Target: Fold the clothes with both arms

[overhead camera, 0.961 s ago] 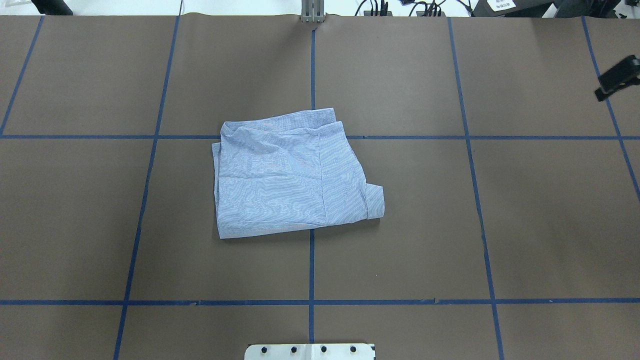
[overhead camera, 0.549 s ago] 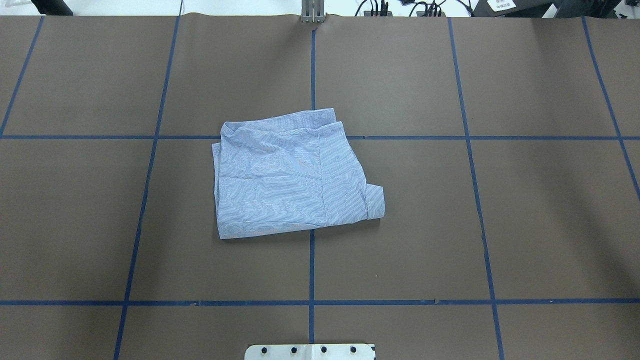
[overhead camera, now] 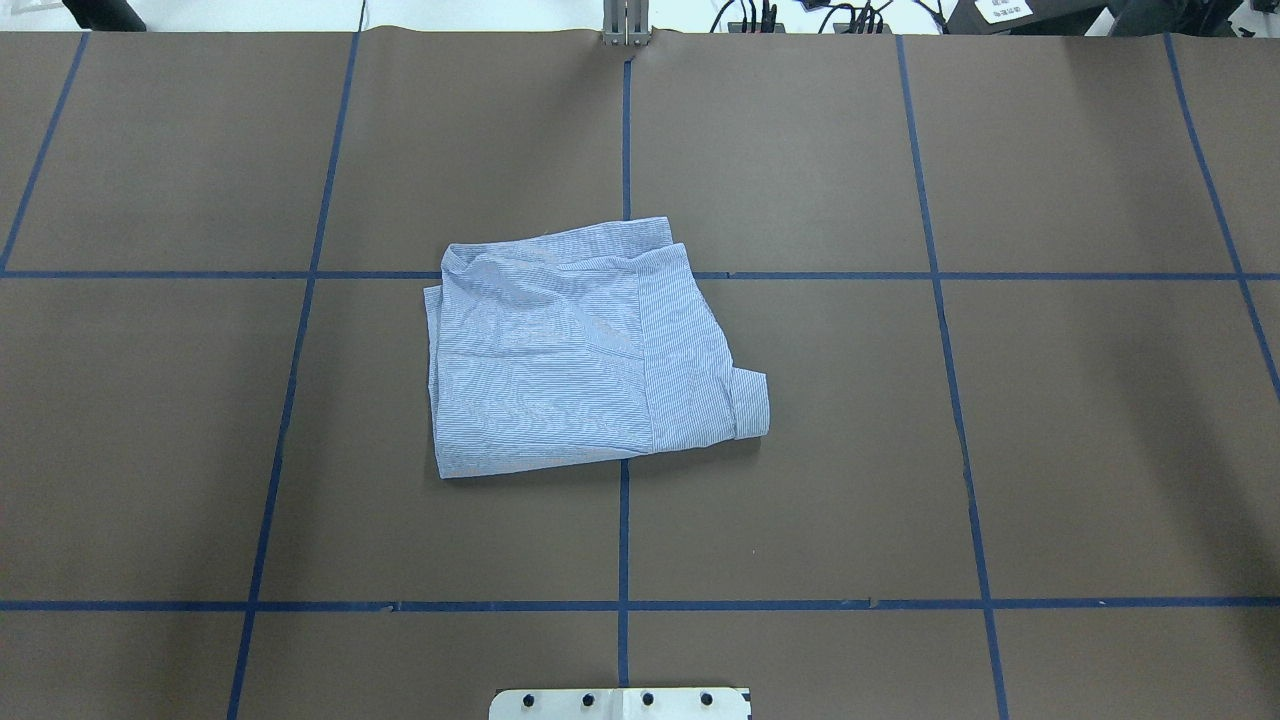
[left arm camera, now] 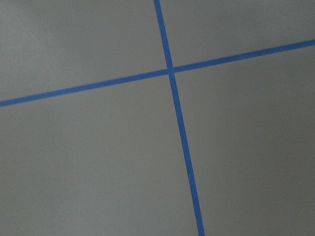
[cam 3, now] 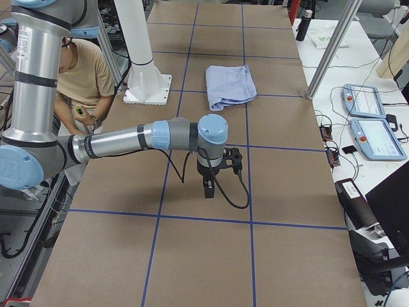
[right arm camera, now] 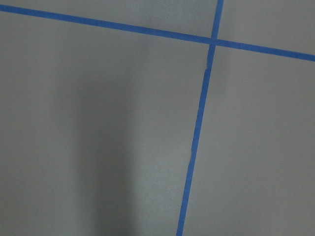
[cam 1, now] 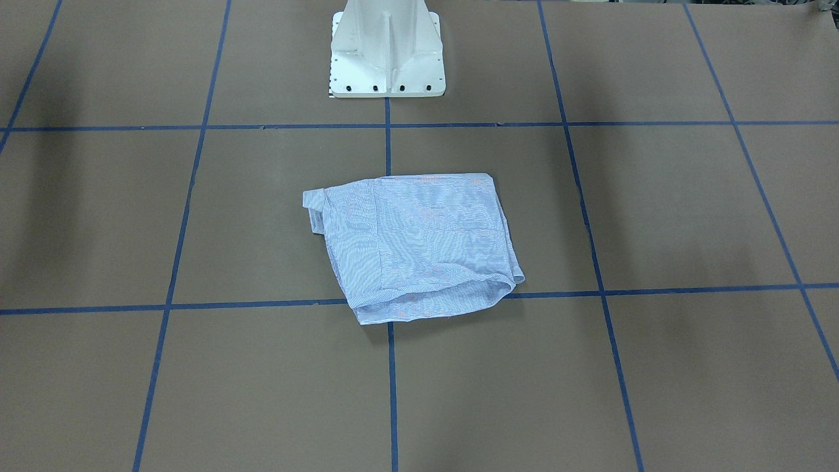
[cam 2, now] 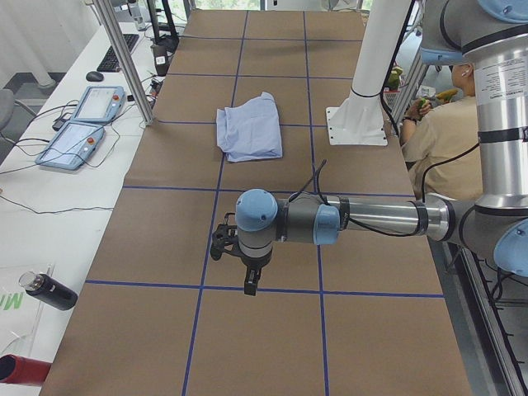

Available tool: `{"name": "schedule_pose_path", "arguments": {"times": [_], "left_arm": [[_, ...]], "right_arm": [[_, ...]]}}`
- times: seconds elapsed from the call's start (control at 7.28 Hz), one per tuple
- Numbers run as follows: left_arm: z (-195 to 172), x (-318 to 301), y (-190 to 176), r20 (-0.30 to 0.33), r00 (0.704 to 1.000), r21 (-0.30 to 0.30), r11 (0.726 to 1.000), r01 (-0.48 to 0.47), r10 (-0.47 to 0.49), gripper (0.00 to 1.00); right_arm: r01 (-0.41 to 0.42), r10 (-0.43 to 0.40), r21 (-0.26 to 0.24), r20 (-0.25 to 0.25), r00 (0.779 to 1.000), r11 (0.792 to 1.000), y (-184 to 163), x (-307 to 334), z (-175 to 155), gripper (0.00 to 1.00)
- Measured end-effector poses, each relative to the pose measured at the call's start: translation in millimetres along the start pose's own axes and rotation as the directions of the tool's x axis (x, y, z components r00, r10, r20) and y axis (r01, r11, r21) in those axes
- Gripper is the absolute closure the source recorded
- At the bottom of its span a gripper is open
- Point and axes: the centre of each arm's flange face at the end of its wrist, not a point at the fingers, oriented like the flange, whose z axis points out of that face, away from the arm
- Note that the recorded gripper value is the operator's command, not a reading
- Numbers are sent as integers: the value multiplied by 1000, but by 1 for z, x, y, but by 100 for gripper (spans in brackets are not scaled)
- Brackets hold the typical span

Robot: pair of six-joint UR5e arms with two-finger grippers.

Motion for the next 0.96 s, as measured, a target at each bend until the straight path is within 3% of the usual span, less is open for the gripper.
{"name": "schedule_pose_path", "arguments": {"times": [0.69,0.96], "left_arm": [[-3,5,2,-16,1000,2,1000,1,-1,0],[-2,5,5,-13,1000,0,1000,0,0,0]], "right_arm": [[-122,123,-28,10,992,992,55,44,14,0],[-127,127,-19,-3,992,992,61,49,14,0]]}}
